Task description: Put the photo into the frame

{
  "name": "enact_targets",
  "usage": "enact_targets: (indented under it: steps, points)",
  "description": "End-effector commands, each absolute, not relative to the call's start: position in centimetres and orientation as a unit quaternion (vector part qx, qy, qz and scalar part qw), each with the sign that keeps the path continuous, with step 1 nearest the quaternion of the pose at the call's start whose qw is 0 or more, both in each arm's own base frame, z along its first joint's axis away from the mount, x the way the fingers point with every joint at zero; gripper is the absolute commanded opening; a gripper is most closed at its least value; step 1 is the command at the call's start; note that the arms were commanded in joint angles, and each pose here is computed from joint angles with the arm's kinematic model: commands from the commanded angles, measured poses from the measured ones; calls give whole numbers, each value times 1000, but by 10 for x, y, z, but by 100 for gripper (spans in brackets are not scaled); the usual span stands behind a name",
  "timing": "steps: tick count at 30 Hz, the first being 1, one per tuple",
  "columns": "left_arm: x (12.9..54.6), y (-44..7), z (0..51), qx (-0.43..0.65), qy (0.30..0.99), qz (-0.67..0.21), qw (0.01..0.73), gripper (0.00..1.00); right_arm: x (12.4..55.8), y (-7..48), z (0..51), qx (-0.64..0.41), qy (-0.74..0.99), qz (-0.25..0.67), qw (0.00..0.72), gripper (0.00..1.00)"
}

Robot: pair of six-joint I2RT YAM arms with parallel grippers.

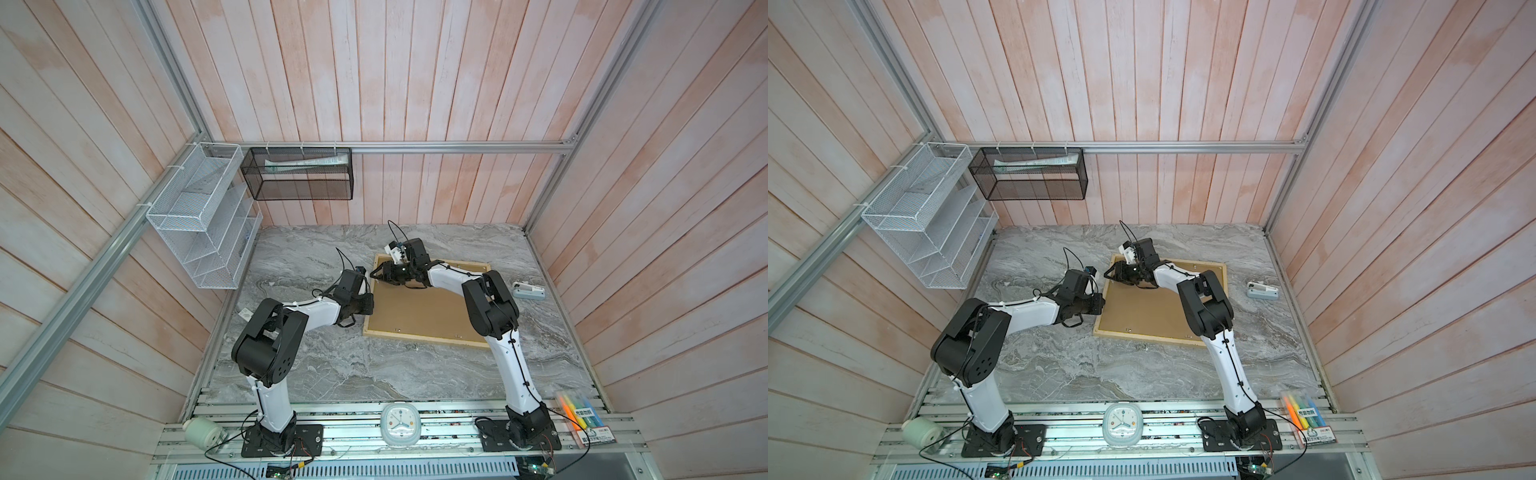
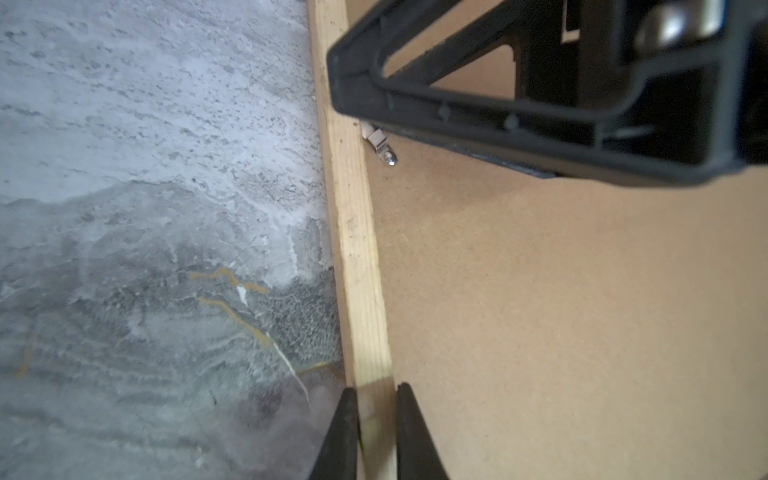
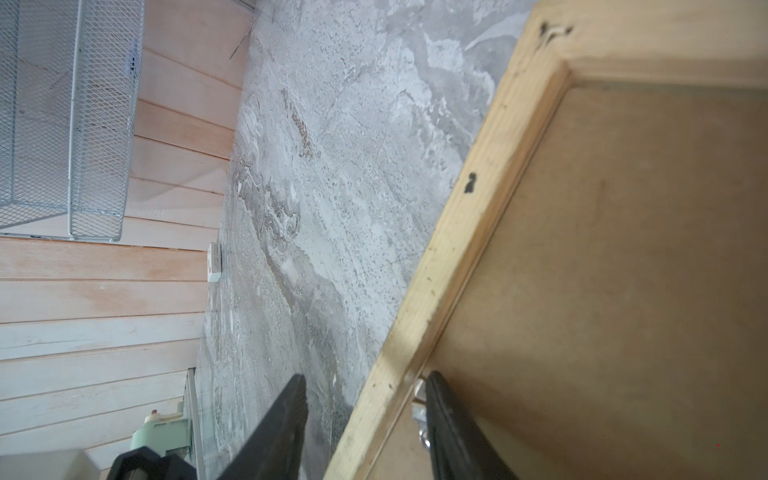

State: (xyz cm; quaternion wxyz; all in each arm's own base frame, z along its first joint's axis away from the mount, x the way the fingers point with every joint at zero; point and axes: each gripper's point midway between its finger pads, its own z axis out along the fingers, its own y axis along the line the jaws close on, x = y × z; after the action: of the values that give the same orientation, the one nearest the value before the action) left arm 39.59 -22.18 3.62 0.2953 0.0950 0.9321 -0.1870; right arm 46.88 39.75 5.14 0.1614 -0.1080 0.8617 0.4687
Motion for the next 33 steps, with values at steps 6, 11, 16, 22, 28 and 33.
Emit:
enact_targets:
  steps: [6, 11, 16, 22, 28, 33]
  points:
    - [372, -220, 1, 119, 947, -181, 237, 8, 414, 388, -26, -125, 901, 414, 40, 48]
    - [373, -221, -3, 119, 948, -182, 234, 8, 404, 392, -27, -139, 891, 432, 21, 48]
    - [373, -221, -7, 116, 949, -182, 231, 8, 399, 397, -22, -151, 879, 453, 11, 48]
    - [373, -221, -5, 117, 948, -182, 232, 8, 398, 399, -21, -155, 875, 459, 8, 47]
    - [374, -215, -6, 103, 953, -165, 232, 8, 417, 394, -5, -149, 875, 459, 40, 46]
    - [376, -207, -9, 79, 959, -148, 229, 8, 440, 377, 50, -147, 856, 482, 112, 49]
